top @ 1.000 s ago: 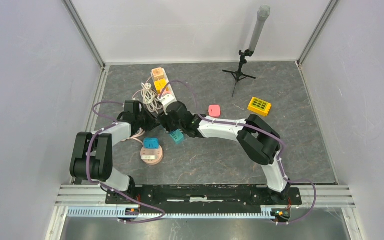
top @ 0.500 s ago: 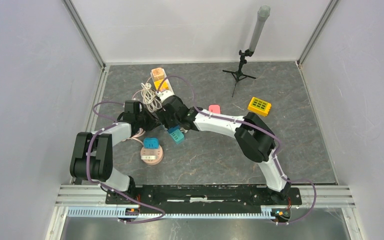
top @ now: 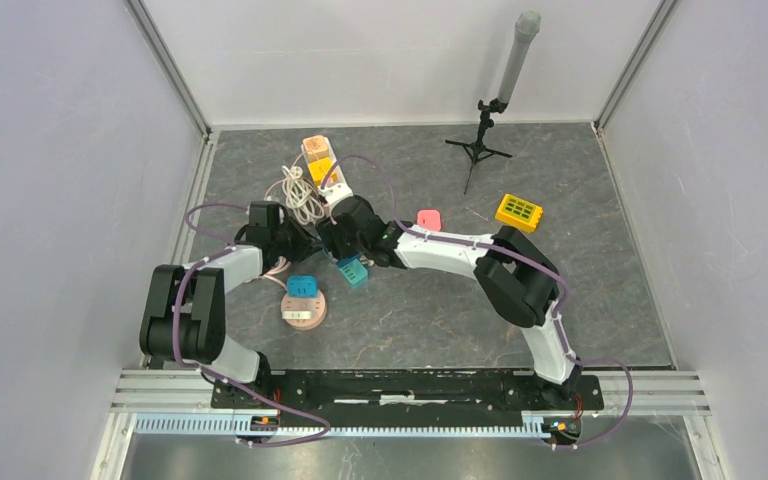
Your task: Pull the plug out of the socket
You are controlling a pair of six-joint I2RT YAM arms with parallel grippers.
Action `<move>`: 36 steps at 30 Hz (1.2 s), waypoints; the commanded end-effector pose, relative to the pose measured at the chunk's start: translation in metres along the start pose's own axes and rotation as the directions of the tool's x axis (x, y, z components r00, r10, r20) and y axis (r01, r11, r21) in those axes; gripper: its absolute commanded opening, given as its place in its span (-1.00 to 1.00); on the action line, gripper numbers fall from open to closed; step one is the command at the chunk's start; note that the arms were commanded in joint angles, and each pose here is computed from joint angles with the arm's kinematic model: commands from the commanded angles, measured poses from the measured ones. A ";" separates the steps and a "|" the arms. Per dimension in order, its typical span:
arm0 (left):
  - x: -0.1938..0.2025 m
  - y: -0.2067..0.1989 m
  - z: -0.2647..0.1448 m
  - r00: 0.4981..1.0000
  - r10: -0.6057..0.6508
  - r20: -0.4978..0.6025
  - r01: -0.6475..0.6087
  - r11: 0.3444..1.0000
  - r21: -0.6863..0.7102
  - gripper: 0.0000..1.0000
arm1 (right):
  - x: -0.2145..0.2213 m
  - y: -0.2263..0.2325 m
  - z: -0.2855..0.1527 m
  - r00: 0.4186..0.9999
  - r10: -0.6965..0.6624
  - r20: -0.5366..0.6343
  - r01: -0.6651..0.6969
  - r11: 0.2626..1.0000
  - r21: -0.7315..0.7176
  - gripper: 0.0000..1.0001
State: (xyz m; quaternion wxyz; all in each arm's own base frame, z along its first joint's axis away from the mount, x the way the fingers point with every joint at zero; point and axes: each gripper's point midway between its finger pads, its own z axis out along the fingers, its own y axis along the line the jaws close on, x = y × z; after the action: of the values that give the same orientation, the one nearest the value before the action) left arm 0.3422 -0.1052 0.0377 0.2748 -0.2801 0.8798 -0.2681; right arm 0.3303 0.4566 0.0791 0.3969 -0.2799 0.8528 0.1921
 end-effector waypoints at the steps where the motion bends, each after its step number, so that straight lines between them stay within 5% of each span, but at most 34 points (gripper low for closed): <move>1: 0.027 0.051 -0.005 0.999 -0.029 -0.043 0.020 0.980 -0.197 -0.76 | -0.059 0.022 -0.031 0.976 0.015 0.218 0.007 0.995 -0.102 -1.00; 9: 0.025 0.052 -0.006 0.999 -0.017 -0.037 0.010 0.980 -0.199 -0.77 | -0.059 0.025 -0.005 0.995 0.098 0.015 -0.096 0.993 -0.068 -1.00; 20: 0.026 0.057 -0.006 1.000 -0.004 -0.027 -0.002 0.974 -0.226 -0.78 | -0.112 0.010 -0.065 0.944 0.095 0.316 -0.078 0.995 -0.067 -1.00; 28: 0.026 0.059 -0.006 1.000 0.003 -0.026 -0.009 0.972 -0.234 -0.78 | -0.101 0.003 -0.037 0.985 0.108 0.135 -0.112 0.993 0.024 -1.00; 36: 0.024 0.059 -0.007 1.000 0.018 -0.023 -0.023 0.970 -0.242 -0.78 | -0.127 0.015 -0.067 0.946 0.136 0.296 -0.110 0.989 -0.103 -1.00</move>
State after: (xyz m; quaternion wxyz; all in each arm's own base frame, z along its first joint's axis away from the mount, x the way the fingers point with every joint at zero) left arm 0.3396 -0.1005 0.0396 0.2938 -0.2827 0.8794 -0.2458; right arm 0.3422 0.4592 0.1301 0.4128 -0.2391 0.8525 0.2135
